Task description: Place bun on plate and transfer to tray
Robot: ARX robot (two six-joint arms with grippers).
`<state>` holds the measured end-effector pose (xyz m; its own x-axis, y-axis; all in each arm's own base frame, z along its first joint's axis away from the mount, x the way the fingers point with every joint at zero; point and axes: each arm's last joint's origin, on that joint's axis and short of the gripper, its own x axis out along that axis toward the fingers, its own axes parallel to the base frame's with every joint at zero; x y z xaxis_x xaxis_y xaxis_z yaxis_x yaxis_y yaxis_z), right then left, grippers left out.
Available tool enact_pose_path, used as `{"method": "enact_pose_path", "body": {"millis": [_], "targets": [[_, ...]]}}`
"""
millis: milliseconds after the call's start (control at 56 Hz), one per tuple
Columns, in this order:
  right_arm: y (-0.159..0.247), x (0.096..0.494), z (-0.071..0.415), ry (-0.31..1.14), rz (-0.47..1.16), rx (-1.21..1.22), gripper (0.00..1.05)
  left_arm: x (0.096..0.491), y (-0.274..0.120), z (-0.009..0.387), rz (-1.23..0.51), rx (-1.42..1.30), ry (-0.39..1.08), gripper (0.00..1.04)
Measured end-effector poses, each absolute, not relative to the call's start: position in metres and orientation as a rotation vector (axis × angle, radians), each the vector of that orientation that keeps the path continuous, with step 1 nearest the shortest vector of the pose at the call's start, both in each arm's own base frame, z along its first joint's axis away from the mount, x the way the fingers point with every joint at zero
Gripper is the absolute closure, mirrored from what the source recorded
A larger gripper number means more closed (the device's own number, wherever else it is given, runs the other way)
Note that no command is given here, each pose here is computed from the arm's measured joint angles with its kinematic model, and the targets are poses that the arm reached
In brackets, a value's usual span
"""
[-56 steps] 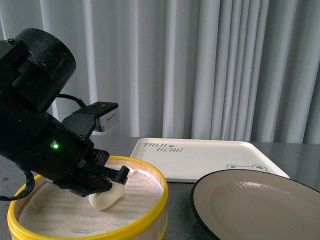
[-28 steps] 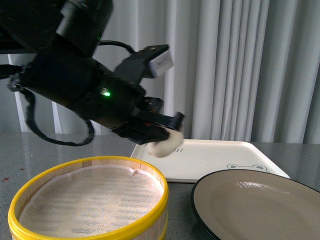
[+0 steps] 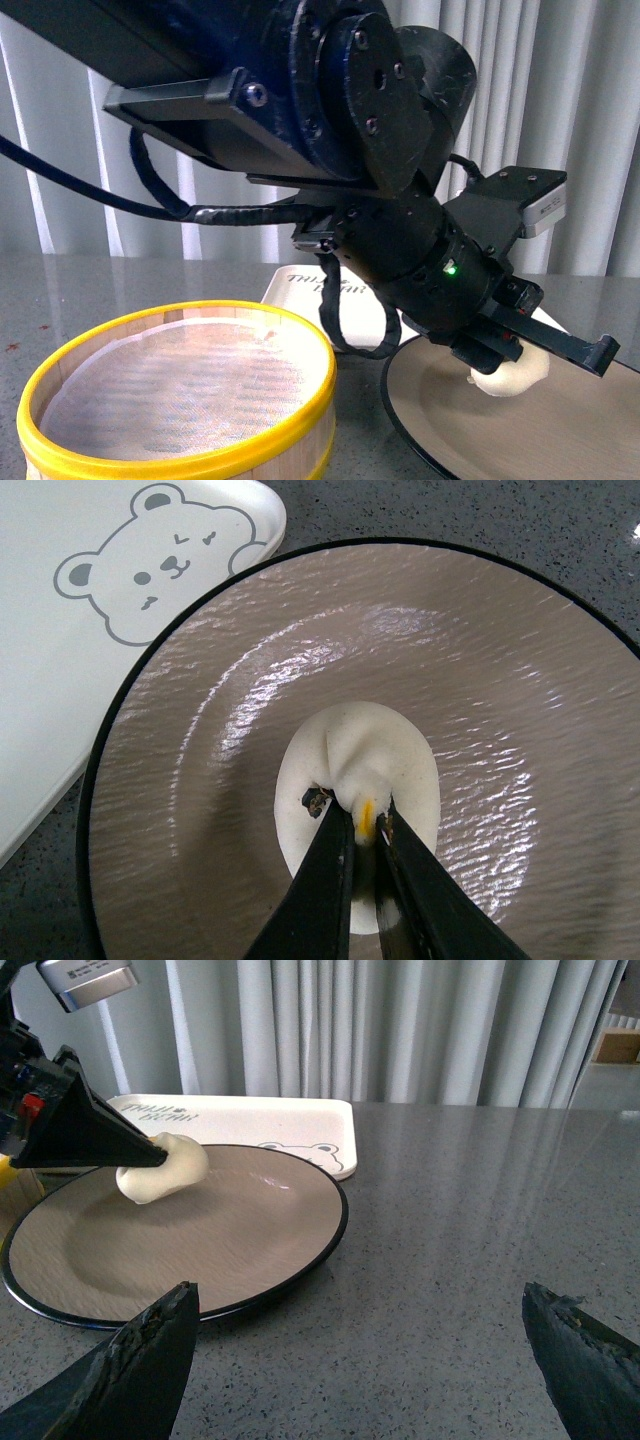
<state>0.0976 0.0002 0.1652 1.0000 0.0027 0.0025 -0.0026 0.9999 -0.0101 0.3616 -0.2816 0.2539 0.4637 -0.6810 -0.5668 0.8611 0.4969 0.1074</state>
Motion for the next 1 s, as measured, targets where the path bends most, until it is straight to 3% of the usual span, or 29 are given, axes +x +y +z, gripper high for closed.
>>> {"method": "enact_pose_path", "body": {"millis": [750, 1000], "targets": [[0.0, 0.098, 0.165, -0.002, 0.003, -0.01, 0.09, 0.361, -0.307, 0.234, -0.958, 0.51, 0.581, 1.01], [0.0, 0.098, 0.165, -0.002, 0.003, -0.01, 0.09, 0.36, -0.309, 0.234, -0.959, 0.511, 0.581, 0.66]]}}
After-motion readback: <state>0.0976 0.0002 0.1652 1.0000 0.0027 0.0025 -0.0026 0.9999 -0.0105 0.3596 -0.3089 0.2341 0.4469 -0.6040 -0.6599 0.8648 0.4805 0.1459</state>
